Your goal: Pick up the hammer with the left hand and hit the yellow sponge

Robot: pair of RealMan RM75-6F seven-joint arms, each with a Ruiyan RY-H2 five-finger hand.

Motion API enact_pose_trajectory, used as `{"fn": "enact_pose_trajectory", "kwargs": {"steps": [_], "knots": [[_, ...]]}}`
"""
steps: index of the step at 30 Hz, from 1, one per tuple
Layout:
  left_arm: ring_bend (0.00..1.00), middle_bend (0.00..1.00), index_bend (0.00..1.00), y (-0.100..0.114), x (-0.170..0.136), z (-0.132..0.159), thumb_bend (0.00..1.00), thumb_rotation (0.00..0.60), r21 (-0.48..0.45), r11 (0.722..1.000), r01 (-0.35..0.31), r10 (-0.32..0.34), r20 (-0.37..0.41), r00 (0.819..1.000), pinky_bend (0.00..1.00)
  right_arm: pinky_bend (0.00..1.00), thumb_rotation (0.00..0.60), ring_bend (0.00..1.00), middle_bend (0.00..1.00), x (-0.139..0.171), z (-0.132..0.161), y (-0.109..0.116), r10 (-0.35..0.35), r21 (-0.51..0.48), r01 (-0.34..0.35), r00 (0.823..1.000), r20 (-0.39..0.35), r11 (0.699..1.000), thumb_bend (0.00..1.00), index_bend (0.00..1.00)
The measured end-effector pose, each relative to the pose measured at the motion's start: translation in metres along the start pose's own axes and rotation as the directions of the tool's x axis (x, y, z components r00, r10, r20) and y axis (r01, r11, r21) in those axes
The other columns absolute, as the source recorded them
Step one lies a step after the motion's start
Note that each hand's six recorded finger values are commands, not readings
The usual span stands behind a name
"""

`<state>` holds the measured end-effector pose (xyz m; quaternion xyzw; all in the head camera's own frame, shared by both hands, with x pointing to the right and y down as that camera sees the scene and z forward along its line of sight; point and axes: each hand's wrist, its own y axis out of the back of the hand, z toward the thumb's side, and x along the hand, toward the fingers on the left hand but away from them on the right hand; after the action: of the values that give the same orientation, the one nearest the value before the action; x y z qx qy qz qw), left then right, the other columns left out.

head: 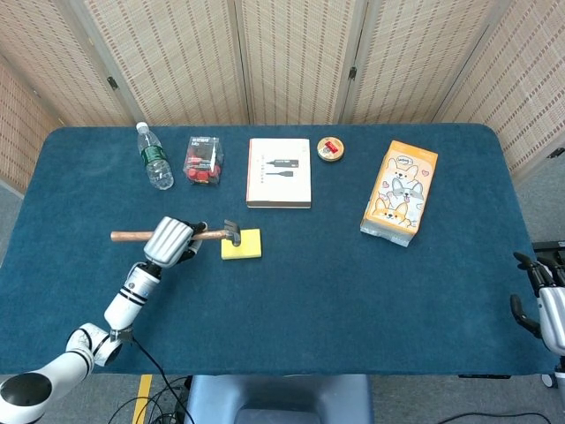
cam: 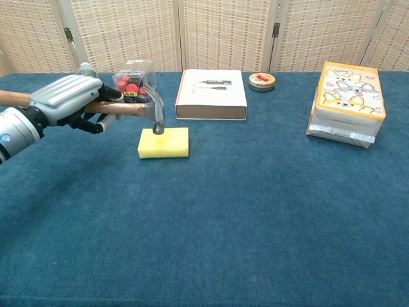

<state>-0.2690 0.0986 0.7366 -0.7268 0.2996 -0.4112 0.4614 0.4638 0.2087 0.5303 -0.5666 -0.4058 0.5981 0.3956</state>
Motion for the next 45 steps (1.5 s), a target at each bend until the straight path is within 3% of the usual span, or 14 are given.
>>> {"fn": "enact_pose_trajectory", "kwargs": {"steps": [8, 15, 19, 34, 45], "knots": [[0.87, 0.91, 0.81, -0.021, -0.001, 0.013, 0.78, 0.600, 0.039, 0.999, 0.017, -0.019, 0.030, 0.999, 0.91, 0.23, 0.600, 0.18, 0.32, 0.001, -0.001, 0.002, -0.004, 0.003, 0.004, 1.000, 0.009, 1.000, 0.35, 0.17], [0.87, 0.91, 0.81, 0.005, 0.004, 0.015, 0.78, 0.600, -0.008, 0.995, -0.100, 0.100, 0.052, 0.994, 0.91, 0.23, 0.600, 0.18, 0.32, 0.003, -0.001, 0.002, -0.003, 0.000, 0.003, 1.000, 0.008, 1.000, 0.35, 0.17], [0.87, 0.91, 0.81, 0.015, 0.005, 0.018, 0.78, 0.600, -0.014, 0.991, -0.132, 0.133, 0.068, 0.989, 0.91, 0.23, 0.600, 0.18, 0.32, 0.003, 0.000, 0.001, -0.003, -0.001, 0.003, 1.000, 0.006, 1.000, 0.35, 0.17], [0.87, 0.91, 0.81, -0.028, 0.001, 0.015, 0.78, 0.600, 0.051, 0.998, 0.024, -0.026, 0.024, 0.999, 0.91, 0.23, 0.600, 0.18, 0.33, 0.004, -0.002, 0.002, -0.003, 0.003, 0.003, 1.000, 0.017, 1.000, 0.35, 0.17], [0.87, 0.91, 0.82, 0.007, -0.009, 0.016, 0.78, 0.600, -0.059, 0.992, -0.108, 0.112, 0.068, 0.991, 0.91, 0.23, 0.600, 0.18, 0.33, 0.005, 0.000, 0.001, -0.006, -0.004, 0.006, 1.000, 0.006, 1.000, 0.35, 0.17]]}}
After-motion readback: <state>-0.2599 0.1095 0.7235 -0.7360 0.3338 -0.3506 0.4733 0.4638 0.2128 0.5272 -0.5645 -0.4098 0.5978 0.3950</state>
